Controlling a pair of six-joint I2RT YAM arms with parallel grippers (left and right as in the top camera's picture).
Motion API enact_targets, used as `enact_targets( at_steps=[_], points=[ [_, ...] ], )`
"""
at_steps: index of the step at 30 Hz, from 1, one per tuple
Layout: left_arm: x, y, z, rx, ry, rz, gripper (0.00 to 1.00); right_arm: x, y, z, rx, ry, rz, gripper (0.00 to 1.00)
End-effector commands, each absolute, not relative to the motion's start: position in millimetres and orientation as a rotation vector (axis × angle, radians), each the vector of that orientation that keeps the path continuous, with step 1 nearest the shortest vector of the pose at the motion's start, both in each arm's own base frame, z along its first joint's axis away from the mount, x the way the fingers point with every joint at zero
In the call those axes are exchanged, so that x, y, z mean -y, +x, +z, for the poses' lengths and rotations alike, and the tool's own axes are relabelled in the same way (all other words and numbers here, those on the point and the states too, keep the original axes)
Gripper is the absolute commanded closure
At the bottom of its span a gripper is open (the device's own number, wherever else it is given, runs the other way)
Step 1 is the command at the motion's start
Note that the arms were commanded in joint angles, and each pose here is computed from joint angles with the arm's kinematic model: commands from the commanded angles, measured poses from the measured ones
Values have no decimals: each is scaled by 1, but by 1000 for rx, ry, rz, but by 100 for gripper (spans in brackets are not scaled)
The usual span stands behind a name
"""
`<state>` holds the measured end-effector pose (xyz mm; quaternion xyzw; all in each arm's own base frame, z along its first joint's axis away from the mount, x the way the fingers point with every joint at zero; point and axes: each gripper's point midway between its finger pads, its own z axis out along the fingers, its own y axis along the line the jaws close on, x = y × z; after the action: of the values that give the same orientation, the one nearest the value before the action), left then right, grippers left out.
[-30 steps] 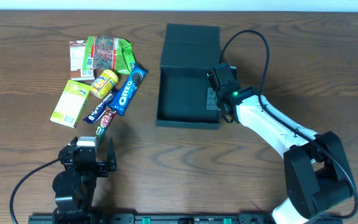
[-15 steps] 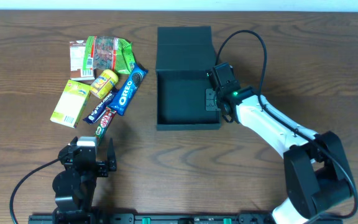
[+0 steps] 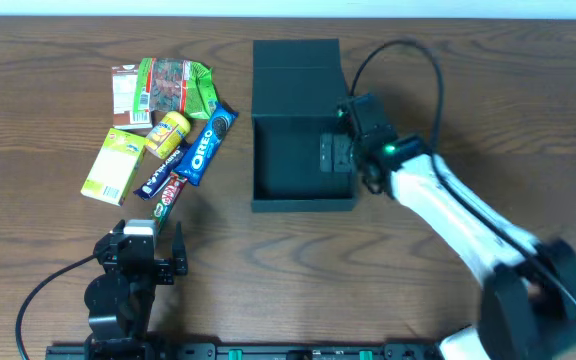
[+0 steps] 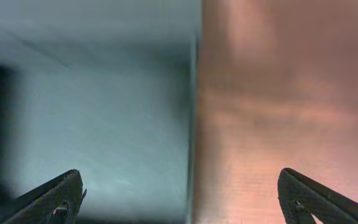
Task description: Pack container
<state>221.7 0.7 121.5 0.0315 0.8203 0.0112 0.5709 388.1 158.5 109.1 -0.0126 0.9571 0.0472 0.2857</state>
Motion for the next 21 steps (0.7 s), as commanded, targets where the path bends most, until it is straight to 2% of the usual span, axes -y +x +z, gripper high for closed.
enact_targets(
  at_steps=[1,5,12,15,17,21],
  points=[
    [-1,221,112,-1944,59,19,4,-161,399,189,-2354,-85,186,1],
    [-1,221,112,-1944,59,19,4,-160,394,230,-2247,-72,238,1],
    [3,223,117,-1922,57,-17,4,-157,389,224,-2278,-76,225,1],
    [35,220,121,-1913,69,-276,4,-156,386,221,-2297,-79,216,1],
    [72,207,125,-1919,85,-593,4,-155,385,218,-2308,-81,212,1],
    [84,206,142,-1862,71,-728,4,-154,383,216,-2318,-82,207,1]
  ],
)
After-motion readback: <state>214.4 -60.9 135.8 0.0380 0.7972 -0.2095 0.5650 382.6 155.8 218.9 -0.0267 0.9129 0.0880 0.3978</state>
